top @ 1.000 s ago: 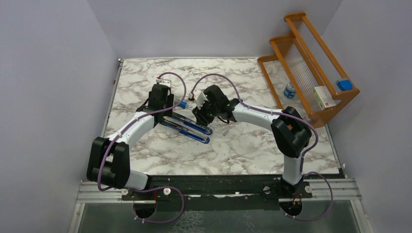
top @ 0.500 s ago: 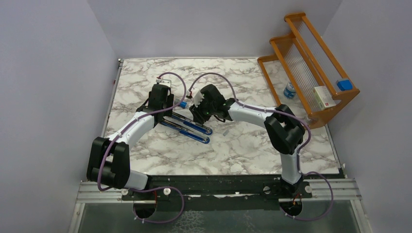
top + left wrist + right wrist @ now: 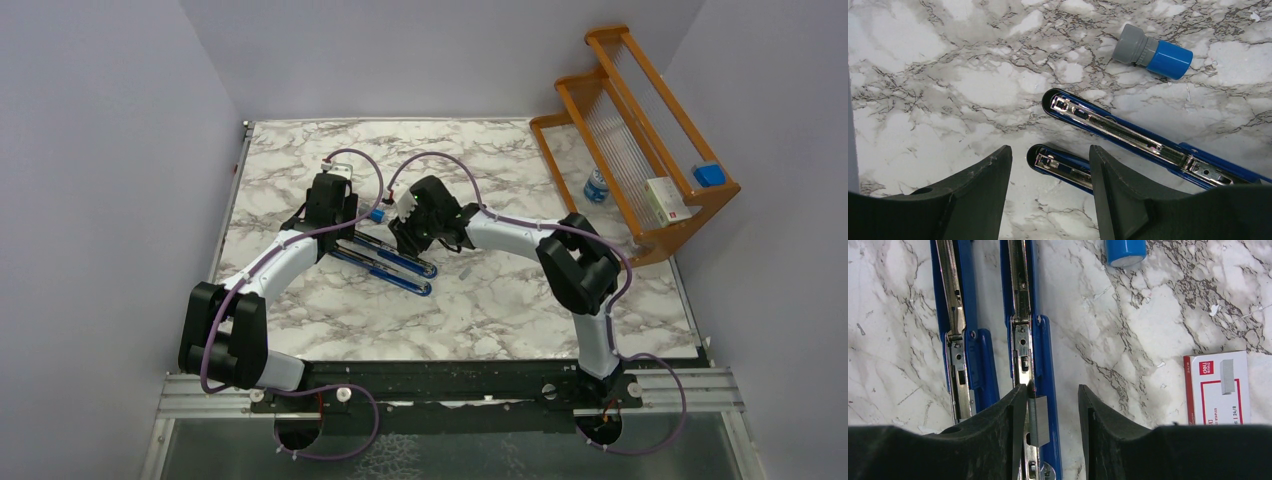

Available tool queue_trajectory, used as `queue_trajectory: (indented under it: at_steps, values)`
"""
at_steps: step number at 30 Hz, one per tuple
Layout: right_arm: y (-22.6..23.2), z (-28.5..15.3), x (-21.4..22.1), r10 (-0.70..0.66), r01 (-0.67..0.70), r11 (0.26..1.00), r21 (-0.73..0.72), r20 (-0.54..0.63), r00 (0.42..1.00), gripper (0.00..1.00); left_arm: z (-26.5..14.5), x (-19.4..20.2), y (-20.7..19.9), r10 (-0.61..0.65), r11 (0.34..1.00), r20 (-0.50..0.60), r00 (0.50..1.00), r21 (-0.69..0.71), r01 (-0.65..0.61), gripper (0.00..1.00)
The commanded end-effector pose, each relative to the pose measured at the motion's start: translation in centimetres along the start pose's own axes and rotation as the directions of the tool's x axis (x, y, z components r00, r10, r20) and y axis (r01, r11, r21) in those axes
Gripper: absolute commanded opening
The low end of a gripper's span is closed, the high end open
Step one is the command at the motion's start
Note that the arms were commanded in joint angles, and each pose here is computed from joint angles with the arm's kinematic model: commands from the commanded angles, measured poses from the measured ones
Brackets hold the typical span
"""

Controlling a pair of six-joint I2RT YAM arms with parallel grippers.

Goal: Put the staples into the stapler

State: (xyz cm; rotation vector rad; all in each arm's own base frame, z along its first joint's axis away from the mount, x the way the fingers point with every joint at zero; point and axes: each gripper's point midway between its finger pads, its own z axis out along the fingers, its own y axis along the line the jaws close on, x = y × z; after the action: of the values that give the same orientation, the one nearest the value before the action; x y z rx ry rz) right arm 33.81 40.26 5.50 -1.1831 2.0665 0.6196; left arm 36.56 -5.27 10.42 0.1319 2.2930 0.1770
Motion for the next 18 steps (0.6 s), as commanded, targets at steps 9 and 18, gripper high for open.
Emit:
queue_trajectory:
  at_steps: [9, 18]
  values:
    - [-0.1, -1.1, 1.2, -0.001, 0.003, 0.999, 0.038, -0.036, 0.999, 0.42, -0.7, -2.1, 0.3, -0.006, 1.0, 0.059, 0.998, -0.007, 0.006, 0.61]
    - [0.0, -2.3, 1.6, 0.0, 0.002, 0.999, 0.049, -0.049, 0.999, 0.41, -0.7, -2.0, 0.3, -0.004, 1.0, 0.057, 0.998, -0.007, 0.004, 0.61]
